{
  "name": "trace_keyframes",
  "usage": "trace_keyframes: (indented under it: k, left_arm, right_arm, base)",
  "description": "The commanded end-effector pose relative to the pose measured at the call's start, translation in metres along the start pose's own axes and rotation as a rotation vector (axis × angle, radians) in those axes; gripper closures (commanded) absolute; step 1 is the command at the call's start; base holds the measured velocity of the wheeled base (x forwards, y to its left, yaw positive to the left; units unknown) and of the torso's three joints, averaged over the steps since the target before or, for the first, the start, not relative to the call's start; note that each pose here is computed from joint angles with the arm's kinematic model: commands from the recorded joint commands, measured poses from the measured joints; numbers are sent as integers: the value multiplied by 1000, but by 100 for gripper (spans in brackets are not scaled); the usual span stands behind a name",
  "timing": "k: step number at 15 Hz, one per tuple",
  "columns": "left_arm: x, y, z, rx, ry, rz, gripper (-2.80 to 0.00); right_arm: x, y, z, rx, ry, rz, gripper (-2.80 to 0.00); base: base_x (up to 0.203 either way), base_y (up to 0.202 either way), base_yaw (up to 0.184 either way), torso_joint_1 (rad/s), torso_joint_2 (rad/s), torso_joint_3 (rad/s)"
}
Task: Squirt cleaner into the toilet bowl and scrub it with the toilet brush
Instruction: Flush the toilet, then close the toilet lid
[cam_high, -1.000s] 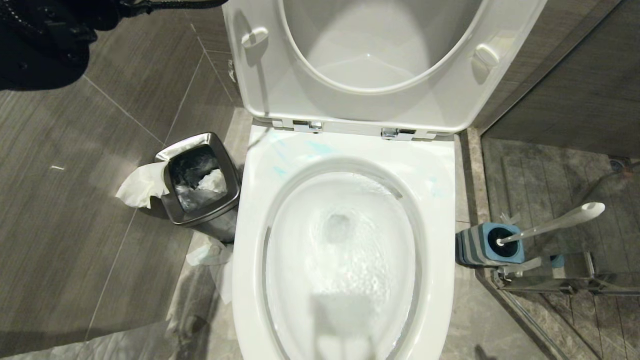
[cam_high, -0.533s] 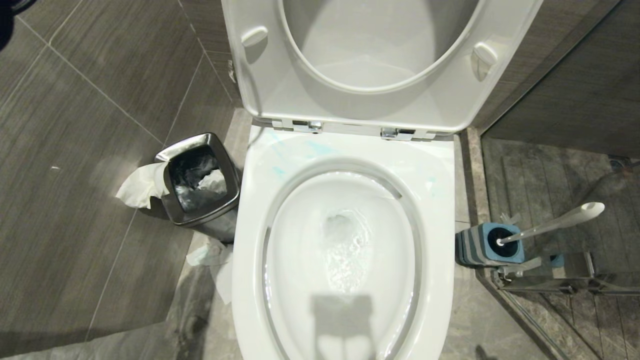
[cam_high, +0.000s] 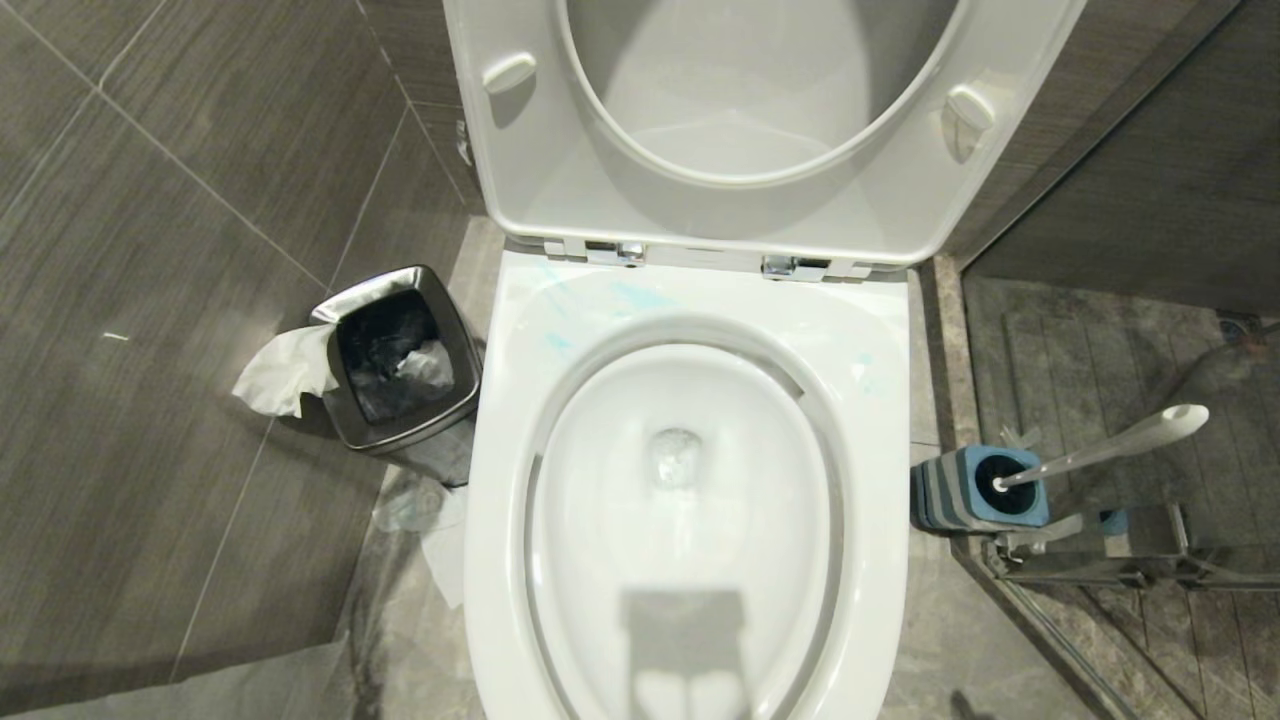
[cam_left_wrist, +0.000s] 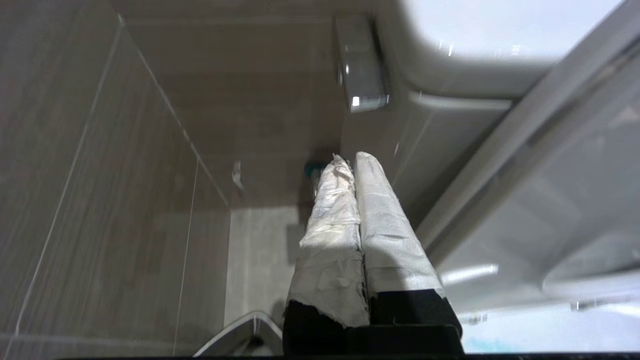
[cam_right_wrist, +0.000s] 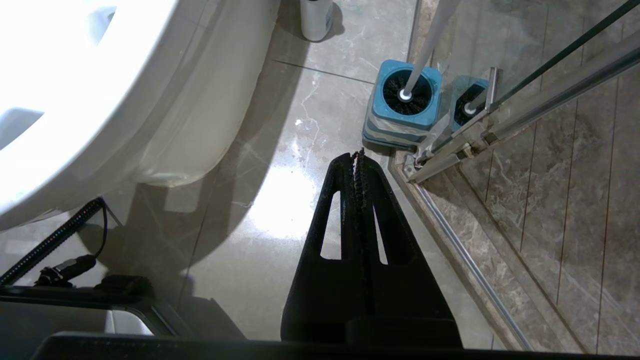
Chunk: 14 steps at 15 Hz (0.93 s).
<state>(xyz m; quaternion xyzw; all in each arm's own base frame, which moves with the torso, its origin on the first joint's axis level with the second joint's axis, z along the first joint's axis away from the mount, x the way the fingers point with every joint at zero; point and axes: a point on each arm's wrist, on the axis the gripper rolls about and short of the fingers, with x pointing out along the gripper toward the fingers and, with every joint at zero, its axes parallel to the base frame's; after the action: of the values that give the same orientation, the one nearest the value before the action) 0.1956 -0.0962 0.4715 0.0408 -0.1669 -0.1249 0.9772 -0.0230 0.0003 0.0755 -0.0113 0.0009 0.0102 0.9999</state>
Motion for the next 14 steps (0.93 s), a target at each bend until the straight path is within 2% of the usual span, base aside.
trace_keyframes:
  k: [1,3,5,7,10,12,14]
  left_arm:
    - [-18,6,-1,26,111,-4,0]
    - [-32,9,-9,52,247,-27,0]
    - [-45,10,-14,55,348,-49,0]
    - [-47,9,-15,33,363,-54,0]
    - [-52,8,-16,-34,371,-60,0]
    - [-55,7,-15,-75,358,-153,0]
    - [-55,6,-14,-195,357,-251,0]
  right_arm:
    - [0,0,0,0,1,1,0]
    - [0,0,0,0,1,1,0]
    - [0,0,0,0,1,1,0]
    - [0,0,0,0,1,1,0]
    - [0,0,0,0,1,1,0]
    - [0,0,0,0,1,1,0]
    - [0,0,0,0,1,1,0]
  base:
    - [0,0,0,0,0,0]
    - [0,0,0,0,0,0]
    - [0,0,0,0,0,0]
    - [0,0,0,0,0,0]
    - [0,0,0,0,0,0]
    - [0,0,0,0,0,0]
    - [0,0,0,0,0,0]
